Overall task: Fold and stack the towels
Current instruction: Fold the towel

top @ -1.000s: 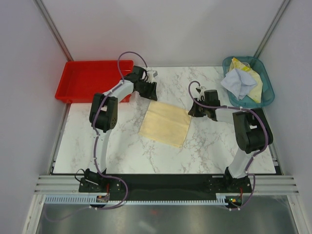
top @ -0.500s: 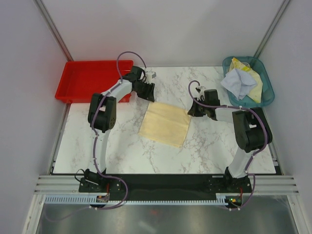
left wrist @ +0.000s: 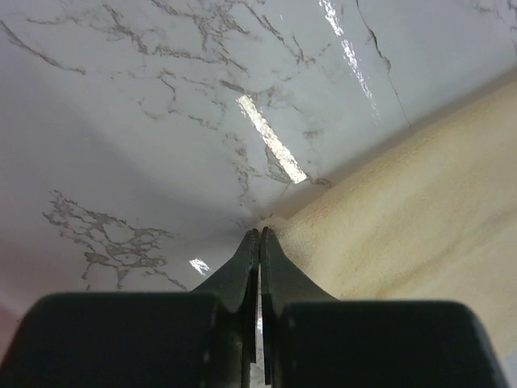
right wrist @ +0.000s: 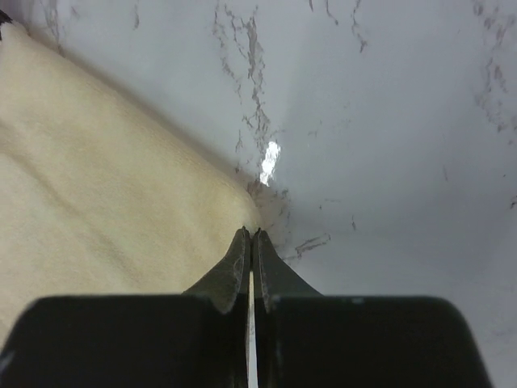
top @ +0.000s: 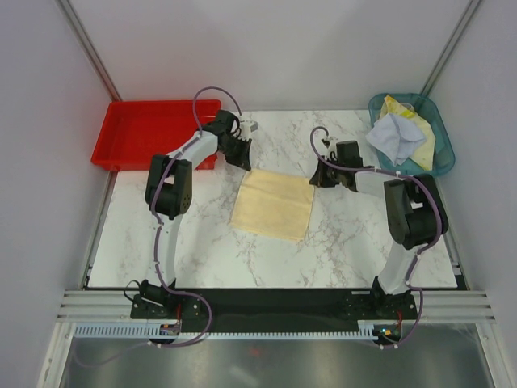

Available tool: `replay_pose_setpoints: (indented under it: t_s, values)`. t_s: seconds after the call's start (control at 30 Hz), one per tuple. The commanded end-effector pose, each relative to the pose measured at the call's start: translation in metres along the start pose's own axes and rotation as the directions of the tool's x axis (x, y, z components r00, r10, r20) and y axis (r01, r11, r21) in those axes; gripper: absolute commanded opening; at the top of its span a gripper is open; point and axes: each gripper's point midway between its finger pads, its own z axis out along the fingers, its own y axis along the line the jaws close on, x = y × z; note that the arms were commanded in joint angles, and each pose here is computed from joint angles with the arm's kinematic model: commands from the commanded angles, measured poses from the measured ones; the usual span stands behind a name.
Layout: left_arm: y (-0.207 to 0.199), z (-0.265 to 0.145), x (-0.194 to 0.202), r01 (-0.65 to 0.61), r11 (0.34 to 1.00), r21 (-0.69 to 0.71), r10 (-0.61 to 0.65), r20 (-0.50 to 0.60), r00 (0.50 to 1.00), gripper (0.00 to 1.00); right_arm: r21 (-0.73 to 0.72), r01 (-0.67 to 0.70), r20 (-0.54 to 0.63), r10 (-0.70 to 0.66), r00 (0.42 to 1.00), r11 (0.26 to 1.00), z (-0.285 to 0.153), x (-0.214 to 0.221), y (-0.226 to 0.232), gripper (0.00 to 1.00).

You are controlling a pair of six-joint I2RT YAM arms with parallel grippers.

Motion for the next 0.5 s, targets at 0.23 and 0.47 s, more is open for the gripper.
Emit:
replay_pose_setpoints:
  t_s: [0.23, 0.47]
  values:
    - [-0.058, -0.143, -0.112, 0.041, 0.997, -0.063, -0.014, 0.377, 0.926, 0.02, -0.014, 0.15, 0.324, -0.137, 0.936, 0.989, -0.108, -0.136, 0.068, 0.0]
    - [-0.13, -0.206, -0.088, -0.058, 0.997, -0.056, 0.077, 0.459, 0.885, 0.02, -0.006, 0.166, 0.43, -0.147, 0.891, 0.986, -0.186, -0.113, 0.091, 0.0]
